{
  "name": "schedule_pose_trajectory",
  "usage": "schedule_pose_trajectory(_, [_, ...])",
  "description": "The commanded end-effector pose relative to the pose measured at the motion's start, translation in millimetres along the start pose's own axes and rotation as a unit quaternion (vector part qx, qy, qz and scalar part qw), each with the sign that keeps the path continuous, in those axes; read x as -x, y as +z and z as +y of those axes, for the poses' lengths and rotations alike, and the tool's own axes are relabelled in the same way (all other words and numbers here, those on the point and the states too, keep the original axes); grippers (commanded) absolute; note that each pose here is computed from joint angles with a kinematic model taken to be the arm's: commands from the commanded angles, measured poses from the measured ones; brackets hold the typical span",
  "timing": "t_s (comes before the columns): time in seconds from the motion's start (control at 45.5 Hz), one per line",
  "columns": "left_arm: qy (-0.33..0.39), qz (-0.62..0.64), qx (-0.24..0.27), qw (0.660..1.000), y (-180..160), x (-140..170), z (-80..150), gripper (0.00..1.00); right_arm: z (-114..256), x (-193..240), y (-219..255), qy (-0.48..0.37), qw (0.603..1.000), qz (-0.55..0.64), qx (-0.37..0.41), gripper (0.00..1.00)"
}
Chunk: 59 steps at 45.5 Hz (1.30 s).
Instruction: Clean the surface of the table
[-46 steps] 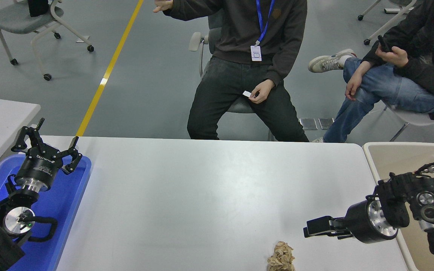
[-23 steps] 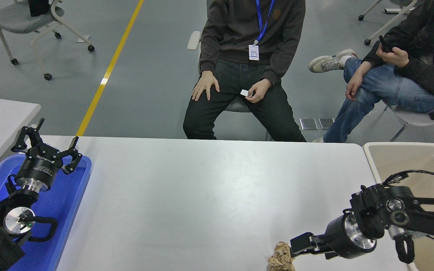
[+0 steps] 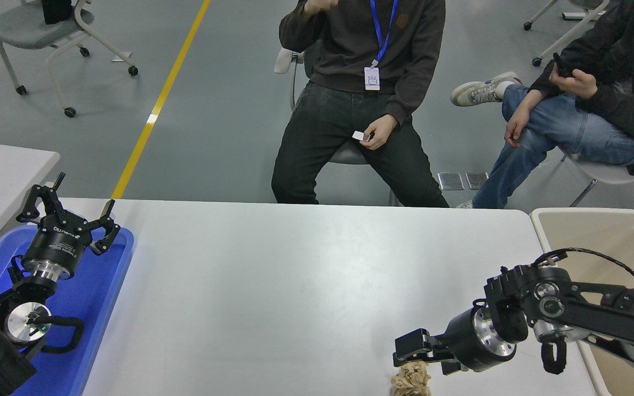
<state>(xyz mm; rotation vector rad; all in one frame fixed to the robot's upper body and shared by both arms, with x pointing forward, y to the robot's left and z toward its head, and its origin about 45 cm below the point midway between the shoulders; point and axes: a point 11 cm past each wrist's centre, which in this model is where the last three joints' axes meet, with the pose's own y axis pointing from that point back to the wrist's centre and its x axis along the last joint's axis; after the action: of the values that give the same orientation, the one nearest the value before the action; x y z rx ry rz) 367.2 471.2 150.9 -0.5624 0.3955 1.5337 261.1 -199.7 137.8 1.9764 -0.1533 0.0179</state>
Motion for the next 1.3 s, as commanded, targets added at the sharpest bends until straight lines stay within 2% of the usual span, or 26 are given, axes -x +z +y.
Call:
schedule_pose_trajectory(0.0, [0.0, 0.0, 0.0, 1.0, 0.1, 0.0, 0.0, 1.0, -21.5, 6.3, 11.6, 0.01, 1.0, 0.007, 0.02, 1.0])
schedule_pose_trajectory(0.945, [0.0, 0.0, 0.0, 1.0, 0.1, 0.0, 0.0, 1.0, -46.2, 19.6, 7.5, 0.042, 0.999, 0.017, 0.01, 0.99])
schedule_pose_trajectory(1.209, [0.0, 0.0, 0.0, 1.0, 0.1, 0.0, 0.0, 1.0, -47.5, 21.4, 3.5, 0.048, 0.998, 0.046, -0.011, 0.95])
schedule_pose_trajectory(1.253, [0.0, 0.0, 0.0, 1.0, 0.1, 0.0, 0.0, 1.0, -48.6, 22.4, 3.4, 0.049, 0.997, 0.054, -0.014, 0.91])
schedule_pose_trajectory(1.275, [0.0, 0.0, 0.0, 1.0, 0.1, 0.0, 0.0, 1.0, -49.0, 23.3, 3.0, 0.048, 0.997, 0.055, -0.017, 0.86])
